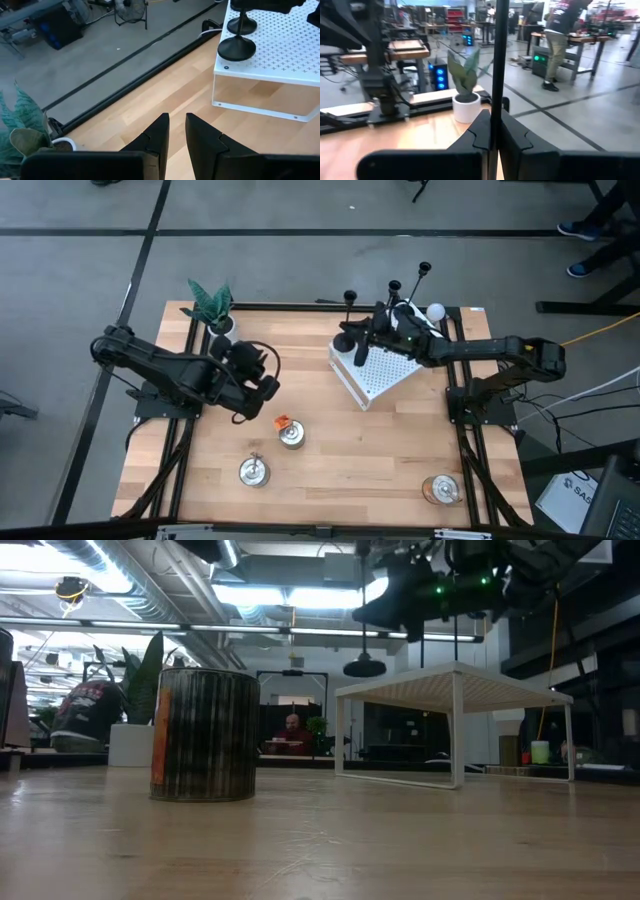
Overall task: Pick & Place candle stick holders
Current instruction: Put the black candle holder on the shelf aligned with the other black candle holders
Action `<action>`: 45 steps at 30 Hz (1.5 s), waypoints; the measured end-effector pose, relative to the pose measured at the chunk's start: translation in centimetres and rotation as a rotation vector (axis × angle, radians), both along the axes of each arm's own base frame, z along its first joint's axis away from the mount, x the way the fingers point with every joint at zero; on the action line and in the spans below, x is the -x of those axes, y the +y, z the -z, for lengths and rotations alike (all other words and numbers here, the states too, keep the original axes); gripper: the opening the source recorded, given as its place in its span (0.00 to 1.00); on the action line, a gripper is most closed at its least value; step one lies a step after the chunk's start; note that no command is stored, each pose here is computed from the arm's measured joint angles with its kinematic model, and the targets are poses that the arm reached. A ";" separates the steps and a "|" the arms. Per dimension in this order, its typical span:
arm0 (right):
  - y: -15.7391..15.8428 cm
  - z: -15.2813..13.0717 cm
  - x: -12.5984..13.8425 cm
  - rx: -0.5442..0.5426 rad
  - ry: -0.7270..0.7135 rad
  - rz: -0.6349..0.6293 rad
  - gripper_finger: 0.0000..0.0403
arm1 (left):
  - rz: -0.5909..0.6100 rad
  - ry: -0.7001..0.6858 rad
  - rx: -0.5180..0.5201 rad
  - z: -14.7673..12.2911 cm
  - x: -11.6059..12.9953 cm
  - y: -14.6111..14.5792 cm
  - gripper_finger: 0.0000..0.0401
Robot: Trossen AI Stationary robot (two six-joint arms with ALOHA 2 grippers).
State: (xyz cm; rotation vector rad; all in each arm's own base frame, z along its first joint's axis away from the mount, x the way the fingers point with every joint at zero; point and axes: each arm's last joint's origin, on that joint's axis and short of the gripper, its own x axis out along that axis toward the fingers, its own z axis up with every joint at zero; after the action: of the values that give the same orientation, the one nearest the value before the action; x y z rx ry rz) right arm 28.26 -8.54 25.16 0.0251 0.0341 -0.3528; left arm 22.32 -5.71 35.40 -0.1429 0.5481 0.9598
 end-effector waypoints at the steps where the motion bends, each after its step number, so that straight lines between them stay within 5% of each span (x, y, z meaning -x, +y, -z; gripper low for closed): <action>1: -0.1 0.1 0.1 0.002 0.005 0.016 0.04 | -0.001 0.003 -0.003 0.1 -0.1 0.0 0.15; 24: -0.5 1.2 -0.2 -0.011 0.057 0.084 0.04 | -0.006 0.002 -0.021 0.2 -0.2 -0.1 0.15; 30: 0.7 1.0 -0.6 -0.014 0.036 0.048 0.04 | -0.006 0.003 -0.020 0.2 -0.2 -0.1 0.15; 45: 3.8 1.0 -1.0 0.039 0.063 0.200 0.05 | -0.004 0.006 -0.020 0.2 -0.2 -0.1 0.15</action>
State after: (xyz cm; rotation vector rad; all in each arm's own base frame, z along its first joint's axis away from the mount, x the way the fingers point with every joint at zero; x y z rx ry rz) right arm 29.26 -4.73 24.12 -0.0213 0.0874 -0.5545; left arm 22.55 -5.77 35.22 -0.1226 0.5437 0.9693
